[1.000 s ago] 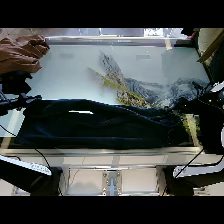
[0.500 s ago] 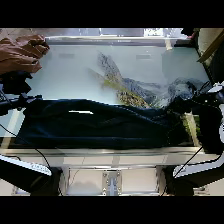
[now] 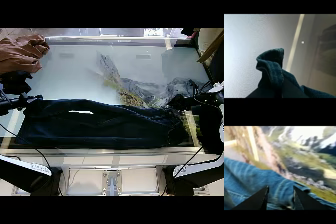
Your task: Fold the clothes and pants, and hang the long-sleeved shirts on hangers.
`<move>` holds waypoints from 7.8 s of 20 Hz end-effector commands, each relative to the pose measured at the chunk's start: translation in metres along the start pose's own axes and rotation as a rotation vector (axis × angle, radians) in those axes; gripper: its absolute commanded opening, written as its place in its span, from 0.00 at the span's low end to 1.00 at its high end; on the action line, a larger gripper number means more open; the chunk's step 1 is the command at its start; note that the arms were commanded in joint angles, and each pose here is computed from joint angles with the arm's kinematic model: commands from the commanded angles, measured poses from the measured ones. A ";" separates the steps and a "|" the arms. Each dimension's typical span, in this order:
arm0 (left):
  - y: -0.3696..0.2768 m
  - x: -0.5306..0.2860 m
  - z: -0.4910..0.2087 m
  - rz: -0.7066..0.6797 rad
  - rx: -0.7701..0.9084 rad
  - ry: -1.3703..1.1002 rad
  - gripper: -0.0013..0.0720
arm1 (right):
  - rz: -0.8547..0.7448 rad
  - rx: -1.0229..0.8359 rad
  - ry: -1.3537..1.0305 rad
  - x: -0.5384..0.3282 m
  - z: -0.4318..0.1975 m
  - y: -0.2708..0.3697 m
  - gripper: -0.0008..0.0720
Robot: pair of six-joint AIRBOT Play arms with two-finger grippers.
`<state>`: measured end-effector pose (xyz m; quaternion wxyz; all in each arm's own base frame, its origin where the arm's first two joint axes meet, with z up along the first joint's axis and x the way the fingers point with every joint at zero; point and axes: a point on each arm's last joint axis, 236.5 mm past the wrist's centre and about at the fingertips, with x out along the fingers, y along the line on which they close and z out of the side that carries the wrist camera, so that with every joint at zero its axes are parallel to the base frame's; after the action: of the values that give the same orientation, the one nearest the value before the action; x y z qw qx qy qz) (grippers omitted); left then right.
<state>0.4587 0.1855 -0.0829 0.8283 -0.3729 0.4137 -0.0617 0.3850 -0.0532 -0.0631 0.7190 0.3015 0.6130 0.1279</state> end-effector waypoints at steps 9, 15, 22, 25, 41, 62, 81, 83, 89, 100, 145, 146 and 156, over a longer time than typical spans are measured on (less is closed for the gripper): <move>0.000 0.000 0.000 -0.001 -0.007 0.002 0.05 | 0.055 0.036 0.161 -0.005 -0.038 0.009 0.49; 0.000 0.000 -0.001 -0.002 -0.008 0.003 0.05 | 0.044 0.026 0.197 0.021 -0.038 0.007 0.46; -0.021 -0.010 -0.004 -0.048 0.010 0.029 0.04 | -0.005 -0.096 0.070 0.035 0.006 0.011 0.08; -0.057 -0.044 0.021 -0.038 0.102 -0.048 0.04 | -0.039 -0.198 -0.059 -0.033 0.038 0.037 0.08; -0.084 -0.092 0.058 0.270 0.231 -0.187 0.04 | -0.264 -0.255 -0.412 -0.104 0.103 0.031 0.08; -0.053 -0.086 -0.067 0.262 0.104 0.131 0.96 | -0.227 0.017 -0.254 -0.102 -0.003 -0.066 0.62; 0.014 -0.060 -0.112 0.129 0.251 0.217 0.96 | 0.041 -0.073 -0.258 -0.085 -0.027 0.060 0.52; 0.014 -0.058 -0.110 0.135 0.285 0.216 0.96 | 0.042 -0.079 -0.259 -0.085 -0.027 0.063 0.52; -0.002 -0.054 -0.111 0.072 0.297 0.214 0.95 | 0.045 -0.061 -0.252 -0.084 -0.028 0.064 0.52; -0.023 -0.054 -0.089 0.008 0.260 0.132 0.04 | 0.001 -0.068 -0.233 -0.082 -0.032 0.054 0.52; -0.010 -0.062 -0.021 0.227 0.019 -0.077 0.04 | -0.348 -0.110 0.035 -0.076 -0.069 -0.090 0.08; -0.006 -0.067 -0.020 0.256 0.032 -0.080 0.04 | -0.372 -0.120 0.052 -0.085 -0.076 -0.088 0.08; 0.001 -0.074 0.007 0.327 0.069 -0.173 0.04 | -0.468 0.142 0.063 -0.117 -0.117 -0.134 0.08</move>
<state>0.4112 0.2115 -0.0370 0.8658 -0.2850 0.4045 0.0752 0.2382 -0.1752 -0.0560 0.6967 0.1774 0.6939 -0.0407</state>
